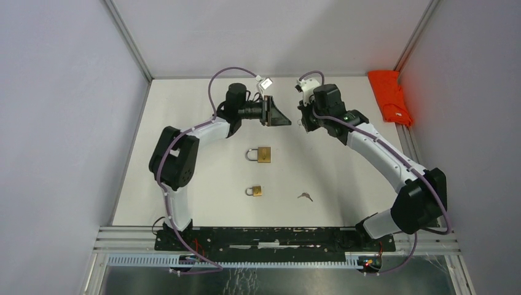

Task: Unlock with the key
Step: Pick up the key from the center of the board.

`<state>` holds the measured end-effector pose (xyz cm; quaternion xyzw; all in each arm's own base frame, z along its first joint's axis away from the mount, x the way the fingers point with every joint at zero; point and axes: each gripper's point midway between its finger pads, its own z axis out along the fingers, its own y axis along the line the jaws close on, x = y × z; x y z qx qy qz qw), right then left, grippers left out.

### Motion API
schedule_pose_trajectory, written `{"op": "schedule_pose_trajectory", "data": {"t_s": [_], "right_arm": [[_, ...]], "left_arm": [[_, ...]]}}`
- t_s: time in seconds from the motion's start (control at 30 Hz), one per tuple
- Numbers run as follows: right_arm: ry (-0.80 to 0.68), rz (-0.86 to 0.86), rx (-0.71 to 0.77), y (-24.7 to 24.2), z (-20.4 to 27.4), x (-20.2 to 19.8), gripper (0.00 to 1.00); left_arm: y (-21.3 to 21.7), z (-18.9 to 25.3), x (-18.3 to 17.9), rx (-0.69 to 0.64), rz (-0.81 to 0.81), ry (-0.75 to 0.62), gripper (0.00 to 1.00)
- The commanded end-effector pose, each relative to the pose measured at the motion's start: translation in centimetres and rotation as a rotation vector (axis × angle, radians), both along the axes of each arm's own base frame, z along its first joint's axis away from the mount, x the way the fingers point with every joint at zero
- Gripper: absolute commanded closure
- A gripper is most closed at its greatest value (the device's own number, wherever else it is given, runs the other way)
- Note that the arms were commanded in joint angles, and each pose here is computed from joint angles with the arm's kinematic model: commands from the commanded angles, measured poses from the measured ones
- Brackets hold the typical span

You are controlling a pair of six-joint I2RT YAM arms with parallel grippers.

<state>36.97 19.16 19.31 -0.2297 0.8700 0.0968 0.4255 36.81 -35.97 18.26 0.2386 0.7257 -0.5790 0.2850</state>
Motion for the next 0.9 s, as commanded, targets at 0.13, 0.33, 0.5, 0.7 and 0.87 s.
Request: {"op": "schedule_pose_trajectory", "data": {"t_s": [0.13,0.33,0.5,0.7,0.87], "right_arm": [[-0.062,0.049,0.054,1.0,4.0,0.1,1.0],[-0.092,0.1,0.112,2.1,6.3,-0.2,1.0],[-0.125,0.139,0.164,2.8,8.5,-0.7,1.0],[-0.131,0.191,0.224,4.1,9.3,-1.0,1.0],[-0.151,0.216,0.263,5.0,10.4,-0.6,1.0]], "left_arm": [[-0.3,7.0,-3.2,-0.348,-0.244,-0.036,0.5],[0.3,7.2,-3.3,-0.471,-0.322,0.027,0.47],[0.2,7.1,-3.2,-0.474,-0.318,-0.013,0.49],[0.2,8.1,-3.4,-0.482,-0.327,-0.041,0.49],[0.2,8.5,-4.0,-0.479,-0.336,-0.061,0.5]]}}
